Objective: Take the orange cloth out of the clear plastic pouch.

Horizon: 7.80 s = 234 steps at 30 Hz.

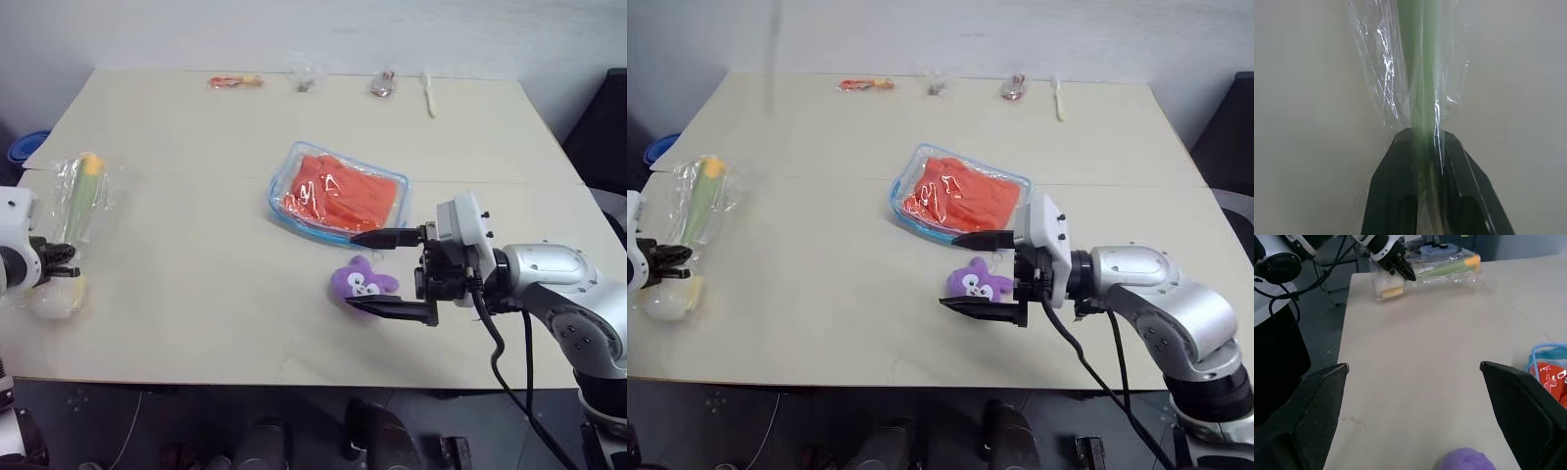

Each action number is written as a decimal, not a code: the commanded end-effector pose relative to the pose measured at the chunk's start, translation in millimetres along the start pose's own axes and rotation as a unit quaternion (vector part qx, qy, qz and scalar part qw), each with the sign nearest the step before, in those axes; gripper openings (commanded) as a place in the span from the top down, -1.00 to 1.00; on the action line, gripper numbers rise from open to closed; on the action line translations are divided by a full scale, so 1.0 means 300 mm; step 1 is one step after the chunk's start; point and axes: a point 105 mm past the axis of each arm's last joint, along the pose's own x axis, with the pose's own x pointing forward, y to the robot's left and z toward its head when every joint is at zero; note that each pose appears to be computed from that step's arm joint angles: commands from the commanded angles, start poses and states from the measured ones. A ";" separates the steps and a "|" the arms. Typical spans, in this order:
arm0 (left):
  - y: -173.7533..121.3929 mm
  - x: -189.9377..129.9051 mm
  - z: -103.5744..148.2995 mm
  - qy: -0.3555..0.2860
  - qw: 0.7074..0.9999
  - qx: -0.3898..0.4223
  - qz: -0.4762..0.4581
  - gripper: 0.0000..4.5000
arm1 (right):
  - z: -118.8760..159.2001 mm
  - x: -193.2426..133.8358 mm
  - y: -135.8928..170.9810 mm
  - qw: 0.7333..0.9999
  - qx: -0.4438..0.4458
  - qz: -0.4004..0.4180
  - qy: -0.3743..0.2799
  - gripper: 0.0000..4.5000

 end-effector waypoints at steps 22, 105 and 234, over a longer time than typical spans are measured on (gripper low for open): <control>-0.453 -0.348 0.309 -0.236 0.826 0.274 -0.432 -0.99 | -0.010 -0.101 -0.025 0.990 -0.026 -0.135 0.032 -1.00; -0.675 0.015 0.095 -0.144 0.769 0.573 -0.245 0.86 | -0.061 -0.121 0.046 0.983 -0.018 -0.169 0.071 -1.00; -0.759 -0.315 0.013 -0.146 0.642 0.446 -0.606 -0.94 | -0.270 0.140 -0.365 0.939 -0.284 -0.087 0.173 -0.10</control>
